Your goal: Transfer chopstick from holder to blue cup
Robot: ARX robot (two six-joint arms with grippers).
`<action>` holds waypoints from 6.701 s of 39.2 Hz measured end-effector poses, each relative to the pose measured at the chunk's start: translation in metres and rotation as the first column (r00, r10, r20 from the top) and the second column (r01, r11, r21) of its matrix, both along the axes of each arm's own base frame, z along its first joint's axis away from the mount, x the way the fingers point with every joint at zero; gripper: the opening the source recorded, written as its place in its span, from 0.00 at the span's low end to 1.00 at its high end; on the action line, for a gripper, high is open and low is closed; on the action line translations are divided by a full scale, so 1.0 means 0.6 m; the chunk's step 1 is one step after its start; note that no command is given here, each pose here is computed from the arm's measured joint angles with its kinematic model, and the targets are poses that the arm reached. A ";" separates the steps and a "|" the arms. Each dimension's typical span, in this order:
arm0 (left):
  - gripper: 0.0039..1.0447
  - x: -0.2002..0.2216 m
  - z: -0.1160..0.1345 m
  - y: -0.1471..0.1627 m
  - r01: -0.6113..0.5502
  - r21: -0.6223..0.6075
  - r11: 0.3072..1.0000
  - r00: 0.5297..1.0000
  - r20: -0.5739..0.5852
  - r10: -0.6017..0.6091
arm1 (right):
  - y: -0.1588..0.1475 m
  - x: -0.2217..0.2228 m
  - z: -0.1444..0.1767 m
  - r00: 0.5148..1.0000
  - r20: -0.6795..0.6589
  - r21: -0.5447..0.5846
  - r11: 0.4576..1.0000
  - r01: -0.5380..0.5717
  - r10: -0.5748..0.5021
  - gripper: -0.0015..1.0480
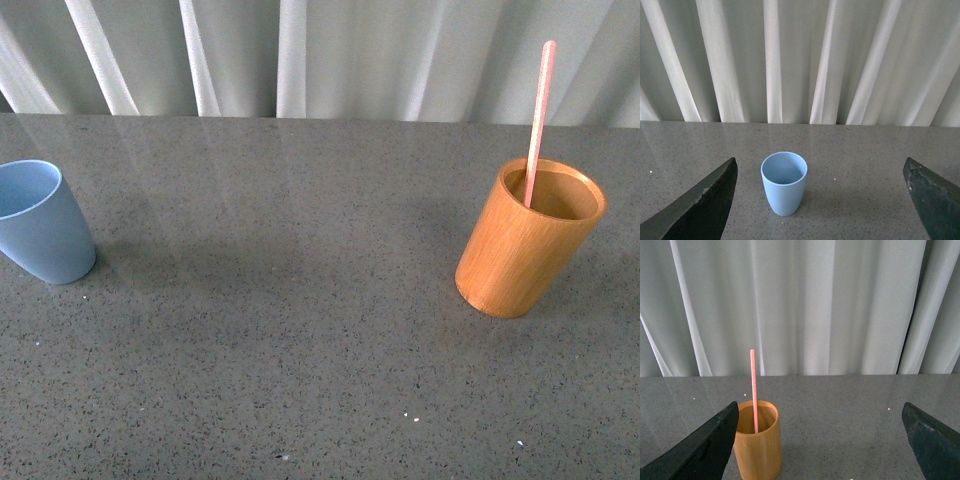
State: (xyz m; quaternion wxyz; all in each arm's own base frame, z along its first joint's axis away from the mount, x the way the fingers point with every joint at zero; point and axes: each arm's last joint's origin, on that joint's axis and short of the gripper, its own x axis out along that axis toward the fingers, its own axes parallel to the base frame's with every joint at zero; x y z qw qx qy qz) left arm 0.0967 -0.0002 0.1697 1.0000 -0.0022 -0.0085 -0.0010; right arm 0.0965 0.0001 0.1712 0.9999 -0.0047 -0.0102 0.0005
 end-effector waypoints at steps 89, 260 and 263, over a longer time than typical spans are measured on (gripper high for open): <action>0.94 0.260 0.072 0.038 -0.263 -0.001 0.965 0.629 -0.758 0.170 | 0.000 0.000 0.000 1.000 0.000 0.000 1.000 0.000 0.000 0.90; 0.11 0.411 -0.084 -0.318 0.351 0.126 0.928 0.414 -0.910 -0.033 | 0.000 0.000 0.000 1.000 0.000 0.000 1.000 0.000 0.000 0.90; 0.25 0.412 -0.091 -0.317 0.336 0.109 0.936 0.406 -0.913 -0.039 | 0.000 0.000 0.000 1.000 0.000 0.000 1.000 0.000 0.000 0.90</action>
